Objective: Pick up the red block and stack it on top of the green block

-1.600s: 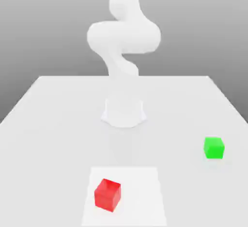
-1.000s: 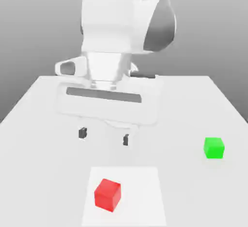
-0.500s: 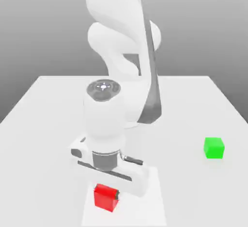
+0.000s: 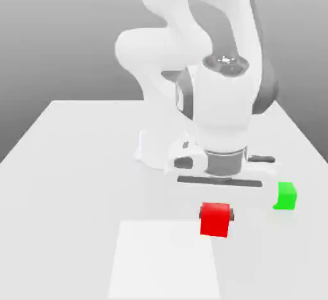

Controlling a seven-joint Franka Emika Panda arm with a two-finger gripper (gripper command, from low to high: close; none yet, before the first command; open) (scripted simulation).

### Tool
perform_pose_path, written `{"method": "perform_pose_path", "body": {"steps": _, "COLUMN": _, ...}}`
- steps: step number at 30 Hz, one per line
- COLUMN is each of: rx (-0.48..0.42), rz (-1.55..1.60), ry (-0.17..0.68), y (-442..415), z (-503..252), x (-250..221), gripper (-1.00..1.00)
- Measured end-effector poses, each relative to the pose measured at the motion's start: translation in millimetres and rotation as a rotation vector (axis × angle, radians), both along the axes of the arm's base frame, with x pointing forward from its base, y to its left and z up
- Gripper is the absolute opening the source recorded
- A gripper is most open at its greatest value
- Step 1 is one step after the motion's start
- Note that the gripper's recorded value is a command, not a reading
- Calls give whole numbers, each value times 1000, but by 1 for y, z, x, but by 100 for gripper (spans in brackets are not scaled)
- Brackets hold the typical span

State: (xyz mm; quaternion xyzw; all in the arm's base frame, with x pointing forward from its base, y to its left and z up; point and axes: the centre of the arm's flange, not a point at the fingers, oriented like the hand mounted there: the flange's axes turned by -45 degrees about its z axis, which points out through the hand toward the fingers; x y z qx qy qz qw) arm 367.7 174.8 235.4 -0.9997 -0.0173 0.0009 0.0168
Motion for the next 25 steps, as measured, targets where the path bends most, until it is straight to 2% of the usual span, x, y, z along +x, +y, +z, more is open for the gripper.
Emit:
{"method": "perform_pose_path", "body": {"steps": 8, "rx": -28, "rz": 373, "ry": -9, "y": 117, "z": 10, "x": -134, "gripper": -100}}
{"method": "perform_pose_path", "body": {"steps": 17, "rx": -34, "rz": 402, "ry": -14, "y": 124, "z": -47, "x": -145, "gripper": -100}}
{"method": "perform_pose_path", "body": {"steps": 18, "rx": -33, "rz": 404, "ry": -12, "y": 123, "z": -53, "x": -146, "gripper": 100}}
{"method": "perform_pose_path", "body": {"steps": 25, "rx": -33, "rz": 406, "ry": -11, "y": 124, "z": -53, "x": -147, "gripper": 100}}
